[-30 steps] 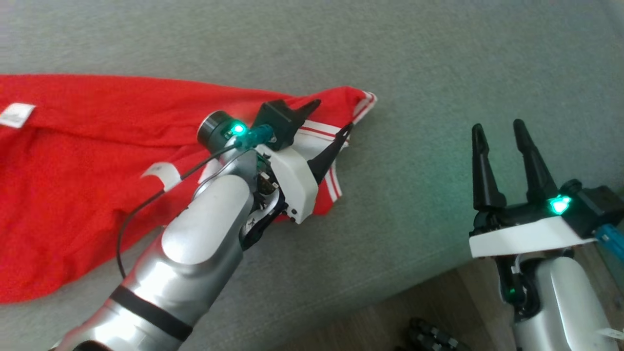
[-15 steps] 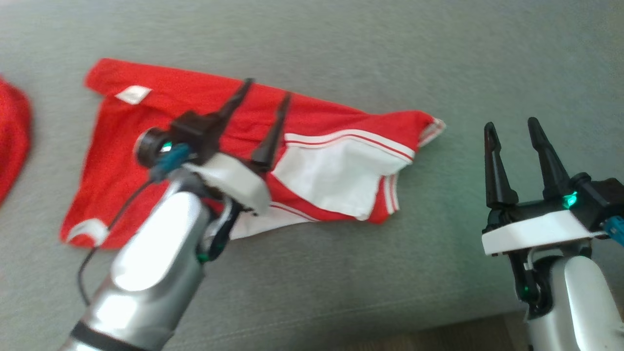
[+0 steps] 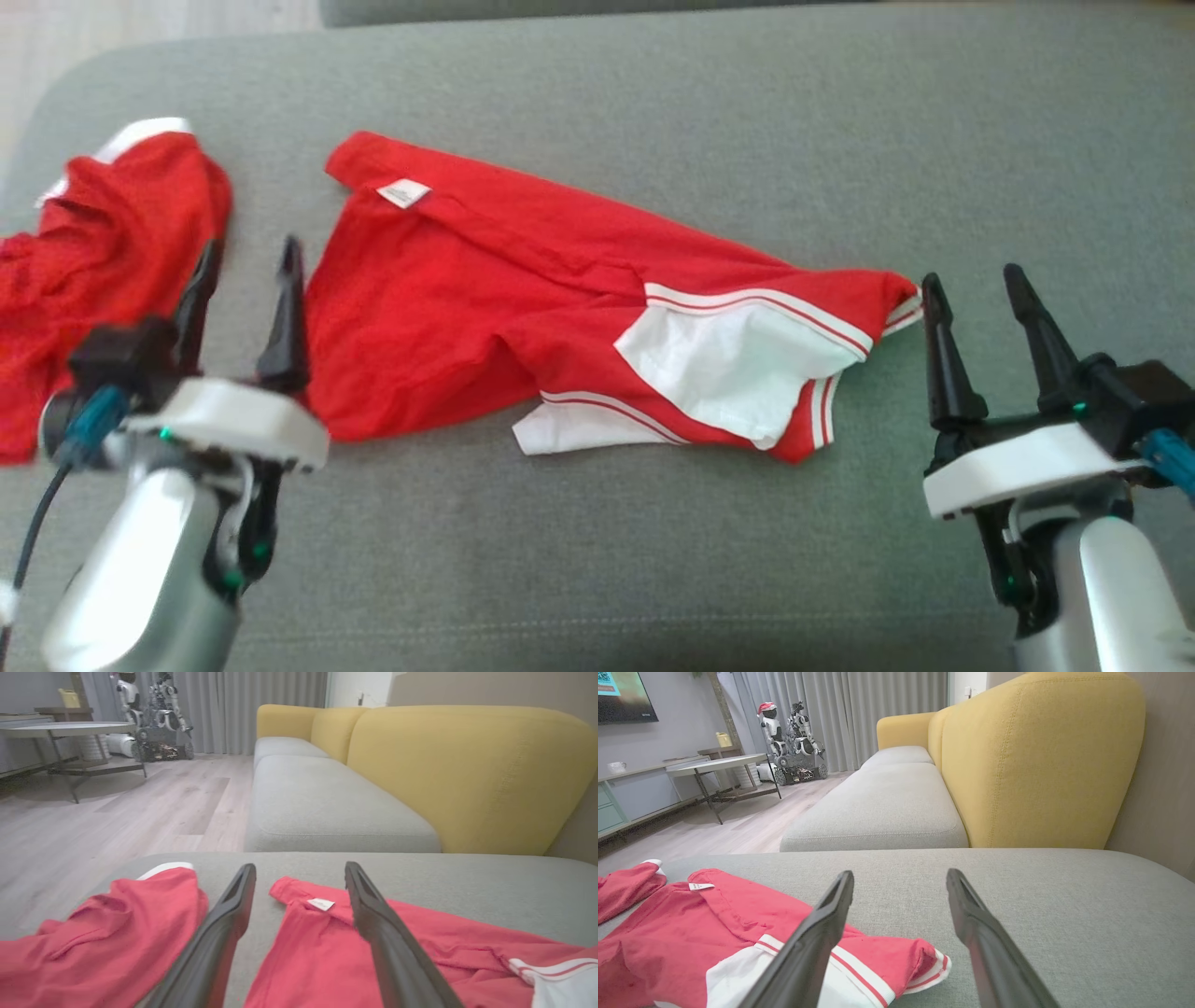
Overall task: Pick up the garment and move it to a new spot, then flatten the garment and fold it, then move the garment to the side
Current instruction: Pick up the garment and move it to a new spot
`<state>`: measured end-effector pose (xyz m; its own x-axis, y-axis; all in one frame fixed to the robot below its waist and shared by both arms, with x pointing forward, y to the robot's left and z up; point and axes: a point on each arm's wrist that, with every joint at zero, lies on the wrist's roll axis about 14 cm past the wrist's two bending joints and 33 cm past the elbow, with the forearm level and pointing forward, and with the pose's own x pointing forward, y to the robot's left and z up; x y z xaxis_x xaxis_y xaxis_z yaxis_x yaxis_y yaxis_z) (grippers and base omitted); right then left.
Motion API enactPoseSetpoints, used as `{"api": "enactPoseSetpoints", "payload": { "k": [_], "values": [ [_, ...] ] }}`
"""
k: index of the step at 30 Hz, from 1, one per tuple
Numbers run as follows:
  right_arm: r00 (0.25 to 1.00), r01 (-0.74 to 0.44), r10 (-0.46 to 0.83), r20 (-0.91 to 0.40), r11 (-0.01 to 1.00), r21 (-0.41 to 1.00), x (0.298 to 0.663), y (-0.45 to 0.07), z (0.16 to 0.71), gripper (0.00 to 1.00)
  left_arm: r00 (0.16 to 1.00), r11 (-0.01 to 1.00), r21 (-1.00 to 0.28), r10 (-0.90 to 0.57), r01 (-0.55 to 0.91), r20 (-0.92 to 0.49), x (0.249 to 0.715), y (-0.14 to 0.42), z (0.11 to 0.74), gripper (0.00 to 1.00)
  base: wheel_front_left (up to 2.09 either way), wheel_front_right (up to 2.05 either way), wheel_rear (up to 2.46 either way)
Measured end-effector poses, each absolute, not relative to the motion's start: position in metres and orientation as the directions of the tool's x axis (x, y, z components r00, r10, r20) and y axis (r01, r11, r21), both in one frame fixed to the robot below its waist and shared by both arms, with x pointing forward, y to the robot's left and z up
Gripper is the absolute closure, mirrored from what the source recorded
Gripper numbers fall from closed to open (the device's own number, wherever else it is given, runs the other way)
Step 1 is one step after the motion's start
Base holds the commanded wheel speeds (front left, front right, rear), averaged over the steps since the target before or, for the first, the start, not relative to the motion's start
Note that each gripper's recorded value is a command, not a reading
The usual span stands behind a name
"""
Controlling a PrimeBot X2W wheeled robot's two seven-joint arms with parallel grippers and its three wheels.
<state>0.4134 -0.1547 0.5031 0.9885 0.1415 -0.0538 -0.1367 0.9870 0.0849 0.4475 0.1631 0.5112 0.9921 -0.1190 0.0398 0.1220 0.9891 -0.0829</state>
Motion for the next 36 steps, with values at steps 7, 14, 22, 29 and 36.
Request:
{"api": "enactPoseSetpoints", "payload": {
  "k": [7, 14, 22, 29, 36],
  "values": [
    [0.985, -0.154, 0.159, -0.066, 0.985, 0.078, 0.401, -0.149, 0.504, 0.00, 0.998, 0.996, -0.073, -0.049, 0.051, 0.030, 0.414, 0.192, 0.511, 0.00, 0.00, 0.00, 0.00],
    [0.984, -0.153, 0.159, -0.083, 0.985, 0.079, 0.382, -0.149, 0.502, 0.00, 0.999, 0.996, -0.074, -0.038, 0.040, 0.028, 0.385, 0.194, 0.514, 0.00, 0.00, 0.00, 0.00],
    [0.983, -0.147, 0.154, -0.100, 0.986, 0.078, 0.362, -0.151, 0.501, 0.00, 0.999, 0.996, -0.076, -0.033, 0.035, 0.018, 0.362, 0.191, 0.518, 0.00, 0.00, 0.00, 0.00],
    [0.983, -0.146, 0.153, -0.096, 0.986, 0.076, 0.359, -0.152, 0.504, 0.00, 0.999, 0.997, -0.069, -0.034, 0.034, 0.004, 0.356, 0.192, 0.517, 0.00, 0.00, 0.00, 0.00],
    [0.983, -0.148, 0.155, -0.097, 0.986, 0.076, 0.359, -0.151, 0.505, 0.00, 0.999, 0.997, -0.070, -0.035, 0.035, 0.000, 0.355, 0.190, 0.517, 0.00, 0.00, 0.00, 0.00]
  ]
}}
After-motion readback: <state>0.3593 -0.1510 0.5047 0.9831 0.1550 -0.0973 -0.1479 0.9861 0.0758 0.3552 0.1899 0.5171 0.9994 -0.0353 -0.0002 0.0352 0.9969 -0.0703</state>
